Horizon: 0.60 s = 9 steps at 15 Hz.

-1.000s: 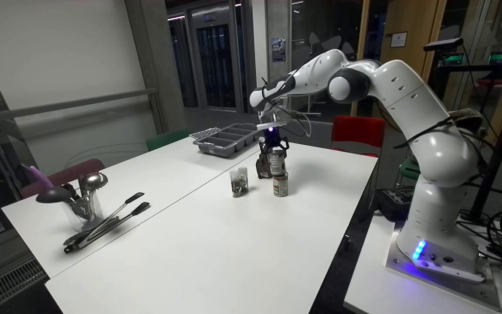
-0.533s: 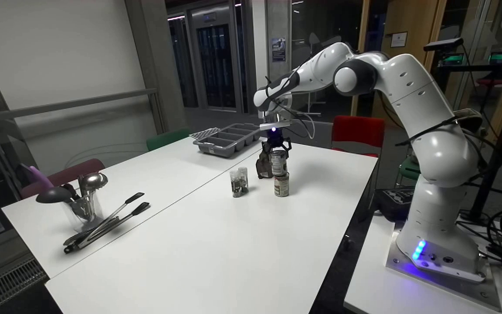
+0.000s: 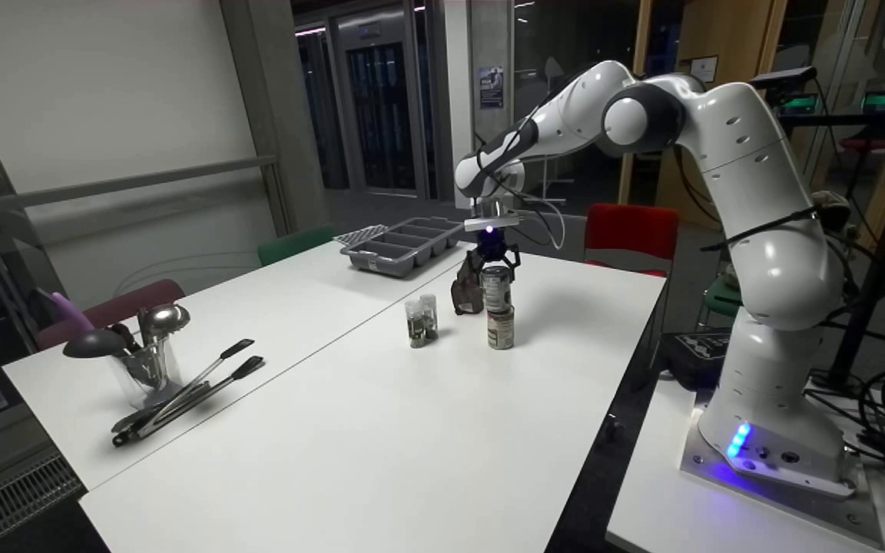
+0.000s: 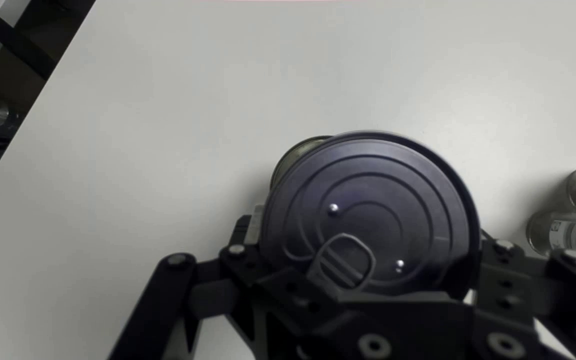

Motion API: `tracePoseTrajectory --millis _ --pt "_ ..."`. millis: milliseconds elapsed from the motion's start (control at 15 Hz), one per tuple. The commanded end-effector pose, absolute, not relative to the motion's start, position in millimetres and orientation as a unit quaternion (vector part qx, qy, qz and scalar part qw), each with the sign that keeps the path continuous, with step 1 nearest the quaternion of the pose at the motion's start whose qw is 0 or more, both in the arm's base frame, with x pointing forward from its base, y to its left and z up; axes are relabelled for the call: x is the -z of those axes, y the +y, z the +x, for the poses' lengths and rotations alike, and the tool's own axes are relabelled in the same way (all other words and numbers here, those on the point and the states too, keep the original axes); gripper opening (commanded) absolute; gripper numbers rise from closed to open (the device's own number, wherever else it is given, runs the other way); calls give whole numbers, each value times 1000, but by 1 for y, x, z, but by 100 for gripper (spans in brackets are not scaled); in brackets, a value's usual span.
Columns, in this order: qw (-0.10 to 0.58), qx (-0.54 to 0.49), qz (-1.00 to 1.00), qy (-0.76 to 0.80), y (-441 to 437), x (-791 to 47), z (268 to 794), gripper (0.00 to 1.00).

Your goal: Pick up one can from the table and put it on top of the other can.

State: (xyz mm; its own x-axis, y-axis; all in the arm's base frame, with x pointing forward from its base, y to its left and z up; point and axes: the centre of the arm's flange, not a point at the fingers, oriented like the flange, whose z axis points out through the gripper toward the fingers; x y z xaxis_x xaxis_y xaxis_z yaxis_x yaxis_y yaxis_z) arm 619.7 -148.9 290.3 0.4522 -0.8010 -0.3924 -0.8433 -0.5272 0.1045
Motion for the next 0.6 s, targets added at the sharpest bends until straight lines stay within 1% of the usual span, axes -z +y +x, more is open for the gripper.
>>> tracePoseTrajectory --millis 0,533 --pt "50 -193 -845 497 -137 -296 584 57" --pt "52 -180 -839 510 -132 -305 564 57"
